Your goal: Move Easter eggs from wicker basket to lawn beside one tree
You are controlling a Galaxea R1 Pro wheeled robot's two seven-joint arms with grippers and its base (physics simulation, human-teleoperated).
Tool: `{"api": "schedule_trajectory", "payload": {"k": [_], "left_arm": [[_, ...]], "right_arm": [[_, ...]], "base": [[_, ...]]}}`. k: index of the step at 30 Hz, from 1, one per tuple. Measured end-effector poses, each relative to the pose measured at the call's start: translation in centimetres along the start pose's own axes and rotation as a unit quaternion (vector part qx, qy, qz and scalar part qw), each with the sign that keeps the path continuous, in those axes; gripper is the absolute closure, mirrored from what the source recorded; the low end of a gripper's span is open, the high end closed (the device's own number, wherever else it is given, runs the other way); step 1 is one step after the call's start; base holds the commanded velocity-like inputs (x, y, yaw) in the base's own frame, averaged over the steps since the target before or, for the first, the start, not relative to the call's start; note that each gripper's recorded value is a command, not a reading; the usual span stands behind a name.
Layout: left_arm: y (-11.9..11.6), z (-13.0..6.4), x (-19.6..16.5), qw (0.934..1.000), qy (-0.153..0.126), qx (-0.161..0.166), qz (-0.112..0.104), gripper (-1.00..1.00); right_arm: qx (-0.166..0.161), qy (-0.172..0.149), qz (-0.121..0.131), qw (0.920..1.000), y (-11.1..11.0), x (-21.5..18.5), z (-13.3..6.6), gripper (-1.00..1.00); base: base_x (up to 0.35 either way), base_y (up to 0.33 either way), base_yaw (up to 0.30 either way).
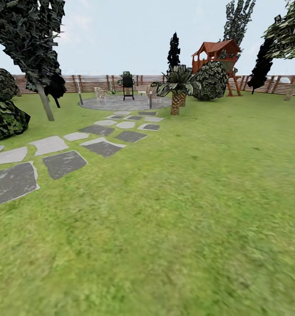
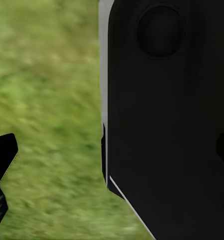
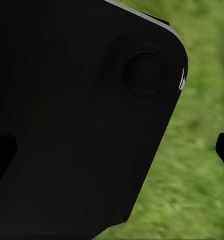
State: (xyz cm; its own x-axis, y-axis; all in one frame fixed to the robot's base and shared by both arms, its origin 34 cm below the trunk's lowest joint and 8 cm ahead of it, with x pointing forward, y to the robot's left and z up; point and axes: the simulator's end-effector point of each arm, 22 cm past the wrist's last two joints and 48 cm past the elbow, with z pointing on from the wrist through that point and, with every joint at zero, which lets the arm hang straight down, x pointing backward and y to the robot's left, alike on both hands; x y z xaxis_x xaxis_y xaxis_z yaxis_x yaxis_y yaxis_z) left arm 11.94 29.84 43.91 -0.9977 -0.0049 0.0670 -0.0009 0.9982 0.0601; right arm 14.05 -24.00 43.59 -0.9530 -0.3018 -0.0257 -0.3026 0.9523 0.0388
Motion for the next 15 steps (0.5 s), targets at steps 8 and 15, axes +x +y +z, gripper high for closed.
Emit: {"api": "schedule_trajectory", "payload": {"k": [8, 15], "left_arm": [[0.0, 0.0, 0.0, 1.0, 0.0, 0.0, 0.0, -1.0], [0.0, 0.0, 0.0, 1.0, 0.0, 0.0, 0.0, -1.0]], "right_arm": [[0.0, 0.0, 0.0, 1.0, 0.0, 0.0, 0.0, -1.0], [0.0, 0.0, 0.0, 1.0, 0.0, 0.0, 0.0, -1.0]], "base": [[0.339, 0.0, 0.0], [0.339, 0.0, 0.0]]}}
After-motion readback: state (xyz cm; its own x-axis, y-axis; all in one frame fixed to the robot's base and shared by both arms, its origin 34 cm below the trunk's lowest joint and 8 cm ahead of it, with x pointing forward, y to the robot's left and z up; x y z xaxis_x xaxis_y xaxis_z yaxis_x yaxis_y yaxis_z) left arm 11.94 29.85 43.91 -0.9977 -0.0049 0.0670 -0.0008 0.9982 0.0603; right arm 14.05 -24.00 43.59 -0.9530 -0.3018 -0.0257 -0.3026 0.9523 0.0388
